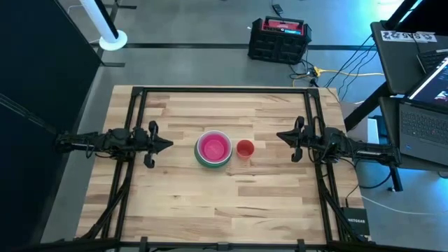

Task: Nest bowls inside each other
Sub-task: Return to Home Position

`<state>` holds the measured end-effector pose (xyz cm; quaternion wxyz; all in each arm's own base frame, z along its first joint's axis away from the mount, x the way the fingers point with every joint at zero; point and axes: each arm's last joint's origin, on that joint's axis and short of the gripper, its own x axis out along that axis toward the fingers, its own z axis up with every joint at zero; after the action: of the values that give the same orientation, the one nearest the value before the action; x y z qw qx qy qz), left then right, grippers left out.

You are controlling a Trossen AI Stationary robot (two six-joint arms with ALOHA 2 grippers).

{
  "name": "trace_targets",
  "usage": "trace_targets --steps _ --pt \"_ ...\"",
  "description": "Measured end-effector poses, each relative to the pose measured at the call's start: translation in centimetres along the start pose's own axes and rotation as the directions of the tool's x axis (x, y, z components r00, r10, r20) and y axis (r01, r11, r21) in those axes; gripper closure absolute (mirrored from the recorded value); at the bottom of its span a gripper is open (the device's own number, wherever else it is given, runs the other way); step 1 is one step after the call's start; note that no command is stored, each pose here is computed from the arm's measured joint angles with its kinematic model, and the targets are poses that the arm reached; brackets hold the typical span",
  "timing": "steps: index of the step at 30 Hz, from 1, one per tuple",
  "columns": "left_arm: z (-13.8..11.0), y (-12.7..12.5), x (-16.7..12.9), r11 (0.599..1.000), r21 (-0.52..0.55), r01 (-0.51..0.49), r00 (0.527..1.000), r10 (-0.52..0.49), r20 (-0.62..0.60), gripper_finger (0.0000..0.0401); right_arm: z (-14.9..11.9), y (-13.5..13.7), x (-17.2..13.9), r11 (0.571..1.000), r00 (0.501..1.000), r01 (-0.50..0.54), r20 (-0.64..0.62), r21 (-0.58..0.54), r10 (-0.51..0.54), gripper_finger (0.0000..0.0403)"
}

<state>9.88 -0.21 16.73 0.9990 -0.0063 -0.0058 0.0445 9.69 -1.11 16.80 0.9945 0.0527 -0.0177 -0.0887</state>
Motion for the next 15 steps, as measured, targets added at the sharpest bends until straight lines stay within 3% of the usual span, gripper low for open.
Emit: trace_targets --steps 15 --pt "-0.04 -0.01 0.02 1.0 -0.014 0.002 1.0 -0.002 -0.004 0.0401 0.0 0.0 0.0 1.0 1.0 0.0 0.0 0.0 0.0 0.0403"
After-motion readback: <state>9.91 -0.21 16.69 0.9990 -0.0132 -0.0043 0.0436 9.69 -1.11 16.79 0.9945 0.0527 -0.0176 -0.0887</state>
